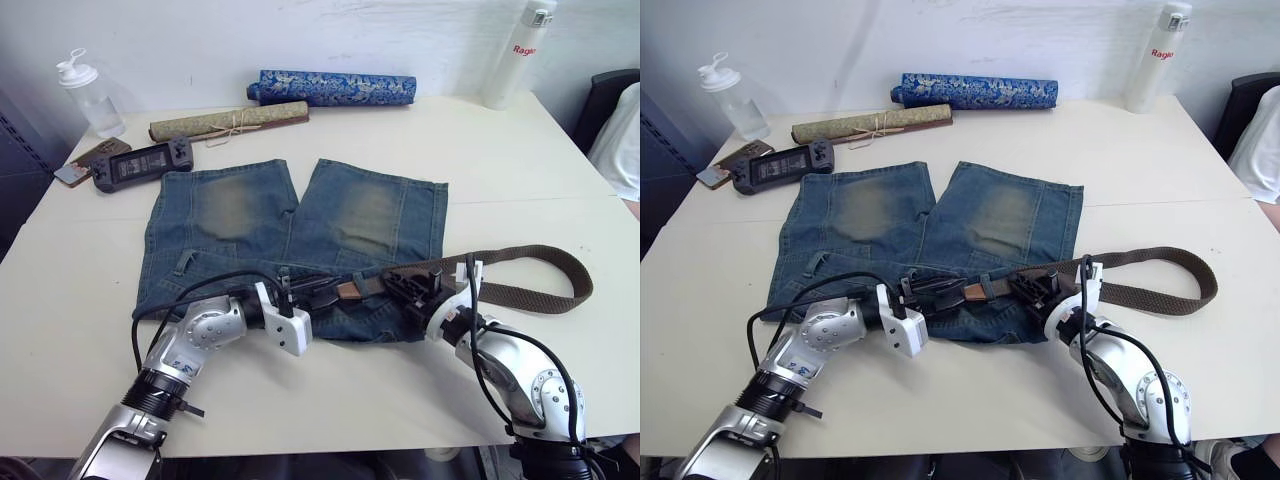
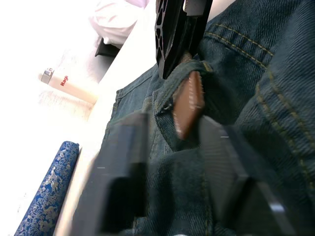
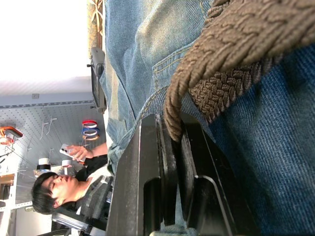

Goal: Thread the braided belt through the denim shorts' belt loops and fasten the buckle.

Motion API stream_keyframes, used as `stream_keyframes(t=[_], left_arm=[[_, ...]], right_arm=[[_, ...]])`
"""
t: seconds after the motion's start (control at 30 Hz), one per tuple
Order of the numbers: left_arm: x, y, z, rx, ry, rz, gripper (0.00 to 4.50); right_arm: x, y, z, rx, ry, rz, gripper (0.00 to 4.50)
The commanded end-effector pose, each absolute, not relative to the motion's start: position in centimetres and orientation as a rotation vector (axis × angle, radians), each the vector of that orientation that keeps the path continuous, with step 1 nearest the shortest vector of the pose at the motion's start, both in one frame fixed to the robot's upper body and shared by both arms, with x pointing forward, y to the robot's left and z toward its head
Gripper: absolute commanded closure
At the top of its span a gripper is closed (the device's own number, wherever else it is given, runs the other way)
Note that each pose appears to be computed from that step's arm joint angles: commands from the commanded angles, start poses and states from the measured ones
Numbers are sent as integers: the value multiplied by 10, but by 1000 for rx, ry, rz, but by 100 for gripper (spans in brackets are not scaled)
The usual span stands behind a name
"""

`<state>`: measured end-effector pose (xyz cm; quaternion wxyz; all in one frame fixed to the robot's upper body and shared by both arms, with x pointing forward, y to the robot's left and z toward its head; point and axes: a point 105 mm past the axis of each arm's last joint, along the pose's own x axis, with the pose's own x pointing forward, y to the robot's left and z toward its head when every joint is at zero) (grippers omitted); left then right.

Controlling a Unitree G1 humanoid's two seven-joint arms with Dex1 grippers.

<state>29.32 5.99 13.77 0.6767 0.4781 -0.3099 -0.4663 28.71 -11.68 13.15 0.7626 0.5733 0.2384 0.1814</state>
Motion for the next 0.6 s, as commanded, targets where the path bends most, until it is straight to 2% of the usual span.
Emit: stream_keyframes(t=[0.03,0.43,0.53,0.57,0.6], left_arm=[[290,56,130,1106,-680,-1098,439],[289,57,133,1140,-703,-1119,439],[290,58,137,1138,-706,-1118,342],[292,58,137,1149,-704,-1112,329],[293,57,137,1157,-703,-1107,258]], right_arm=[[283,-107,141,1236,511,455,450],[282,-108,141,1233,511,449,450],[282,-108,140,1233,511,448,450],[282,-108,140,1234,512,448,450],[282,-108,139,1234,512,448,450]])
